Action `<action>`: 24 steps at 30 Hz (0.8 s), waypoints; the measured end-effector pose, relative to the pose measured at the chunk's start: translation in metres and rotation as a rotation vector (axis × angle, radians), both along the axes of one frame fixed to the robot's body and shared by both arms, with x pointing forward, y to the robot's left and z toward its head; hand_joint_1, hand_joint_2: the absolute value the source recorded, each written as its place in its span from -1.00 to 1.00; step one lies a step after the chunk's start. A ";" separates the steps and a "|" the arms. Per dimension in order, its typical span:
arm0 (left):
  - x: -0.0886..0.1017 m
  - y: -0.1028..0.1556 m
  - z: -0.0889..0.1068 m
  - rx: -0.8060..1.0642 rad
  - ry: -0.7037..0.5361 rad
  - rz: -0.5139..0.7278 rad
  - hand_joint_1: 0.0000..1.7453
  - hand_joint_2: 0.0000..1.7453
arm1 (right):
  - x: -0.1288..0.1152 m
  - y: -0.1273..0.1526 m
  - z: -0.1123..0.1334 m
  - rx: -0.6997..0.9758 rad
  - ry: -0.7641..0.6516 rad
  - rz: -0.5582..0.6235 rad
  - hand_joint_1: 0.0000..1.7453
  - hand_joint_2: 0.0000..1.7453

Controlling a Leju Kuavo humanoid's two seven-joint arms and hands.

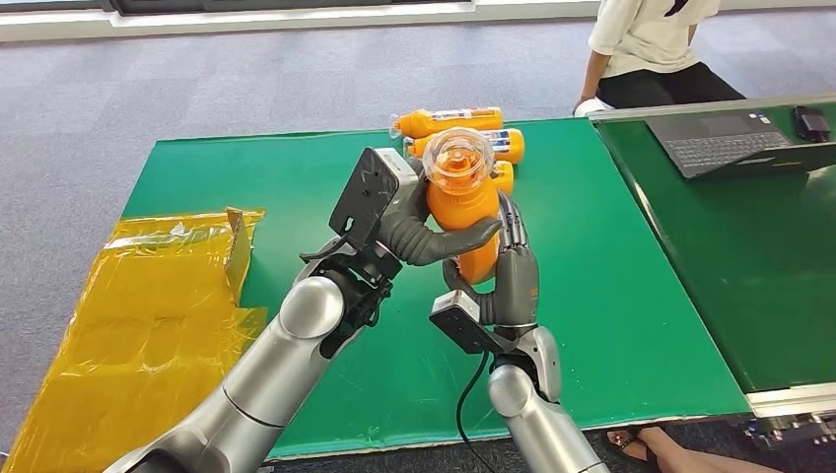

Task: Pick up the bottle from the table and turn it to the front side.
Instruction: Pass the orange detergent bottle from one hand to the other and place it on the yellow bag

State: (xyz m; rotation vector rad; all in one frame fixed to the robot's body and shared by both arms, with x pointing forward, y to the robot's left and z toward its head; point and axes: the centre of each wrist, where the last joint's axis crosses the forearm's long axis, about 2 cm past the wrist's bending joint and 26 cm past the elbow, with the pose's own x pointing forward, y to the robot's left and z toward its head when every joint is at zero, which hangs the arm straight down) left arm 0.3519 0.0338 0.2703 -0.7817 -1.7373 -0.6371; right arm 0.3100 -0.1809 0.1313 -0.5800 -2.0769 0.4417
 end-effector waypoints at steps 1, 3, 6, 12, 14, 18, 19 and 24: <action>0.000 0.000 0.000 0.000 -0.002 0.001 1.00 1.00 | -0.001 0.000 0.000 0.003 0.001 -0.002 -1.00 -1.00; 0.000 0.000 0.001 -0.001 -0.004 0.007 1.00 1.00 | -0.003 -0.001 0.001 0.014 0.005 -0.010 -1.00 -1.00; -0.001 0.000 0.001 -0.002 -0.006 0.015 1.00 1.00 | -0.009 -0.002 0.004 0.038 0.008 -0.021 -1.00 -1.00; -0.001 0.000 0.001 0.000 -0.012 0.029 1.00 1.00 | -0.016 -0.006 0.010 0.074 -0.015 -0.027 -1.00 -1.00; -0.002 0.000 0.000 0.000 -0.012 0.030 1.00 1.00 | -0.017 -0.007 0.011 0.078 -0.023 -0.027 -1.00 -1.00; -0.002 -0.001 0.000 -0.001 -0.011 0.031 1.00 1.00 | -0.019 -0.007 0.013 0.082 -0.030 -0.028 -1.00 -1.00; -0.002 -0.001 0.000 -0.001 -0.010 0.030 1.00 1.00 | -0.019 -0.007 0.013 0.082 -0.031 -0.028 -1.00 -1.00; -0.002 -0.001 0.000 -0.003 -0.011 0.031 1.00 1.00 | -0.019 -0.007 0.014 0.084 -0.034 -0.028 -1.00 -1.00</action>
